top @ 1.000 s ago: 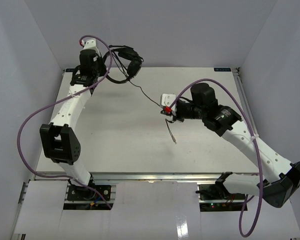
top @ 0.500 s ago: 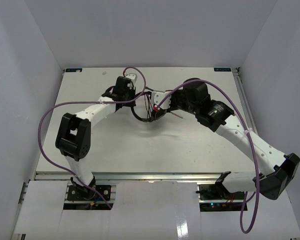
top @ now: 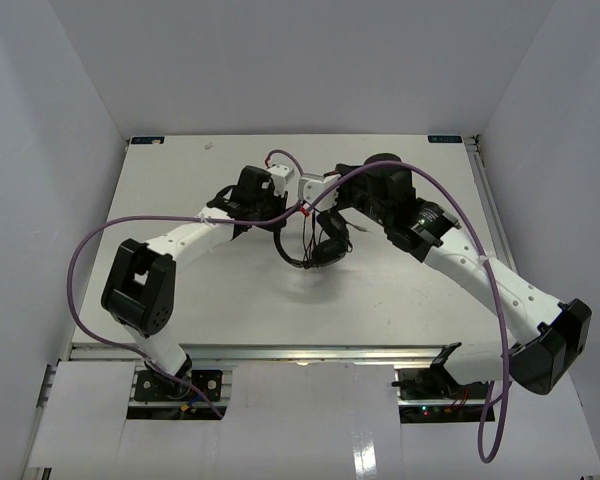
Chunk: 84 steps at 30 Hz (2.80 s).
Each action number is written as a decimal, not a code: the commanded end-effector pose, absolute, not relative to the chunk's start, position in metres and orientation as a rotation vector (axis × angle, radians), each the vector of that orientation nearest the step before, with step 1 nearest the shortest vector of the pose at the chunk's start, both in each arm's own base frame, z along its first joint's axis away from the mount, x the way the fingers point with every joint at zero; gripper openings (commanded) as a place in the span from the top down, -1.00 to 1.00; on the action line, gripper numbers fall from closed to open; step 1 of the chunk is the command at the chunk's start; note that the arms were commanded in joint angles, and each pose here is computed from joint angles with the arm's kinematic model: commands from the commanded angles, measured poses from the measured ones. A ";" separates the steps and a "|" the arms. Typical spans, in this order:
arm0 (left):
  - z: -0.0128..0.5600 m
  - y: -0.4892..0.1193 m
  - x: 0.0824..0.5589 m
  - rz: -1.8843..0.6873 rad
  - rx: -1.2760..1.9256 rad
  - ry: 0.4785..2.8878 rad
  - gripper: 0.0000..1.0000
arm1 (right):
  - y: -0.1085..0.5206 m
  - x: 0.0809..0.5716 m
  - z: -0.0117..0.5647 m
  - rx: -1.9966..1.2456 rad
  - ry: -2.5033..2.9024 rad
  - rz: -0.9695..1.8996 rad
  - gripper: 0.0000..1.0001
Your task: Wrap the headphones
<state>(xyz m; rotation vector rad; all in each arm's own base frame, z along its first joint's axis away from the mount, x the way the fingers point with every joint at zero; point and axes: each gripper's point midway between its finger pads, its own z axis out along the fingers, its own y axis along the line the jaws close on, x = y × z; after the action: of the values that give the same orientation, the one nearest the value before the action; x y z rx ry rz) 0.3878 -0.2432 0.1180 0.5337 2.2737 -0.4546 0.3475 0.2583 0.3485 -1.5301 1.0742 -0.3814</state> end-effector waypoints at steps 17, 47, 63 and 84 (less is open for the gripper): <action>0.217 -0.263 0.312 -0.653 0.816 1.988 1.00 | 0.268 0.380 0.356 -1.443 1.044 -0.341 0.71; 0.276 -0.292 0.270 -0.859 0.859 1.840 1.00 | 0.281 0.411 0.302 -1.269 1.338 0.270 0.83; 0.334 -0.282 0.290 -0.746 0.777 1.748 1.00 | 0.244 0.394 0.271 -1.130 1.478 0.513 0.85; 0.514 -0.279 0.337 -0.666 0.505 1.465 1.00 | 0.323 0.313 0.268 -0.985 1.314 1.576 0.72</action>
<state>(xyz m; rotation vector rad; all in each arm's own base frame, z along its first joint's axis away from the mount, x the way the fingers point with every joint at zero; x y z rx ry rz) 0.3373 -0.2903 0.4609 0.6322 1.5746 -0.6662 0.3324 0.3079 0.2390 -0.9669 1.4192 1.4355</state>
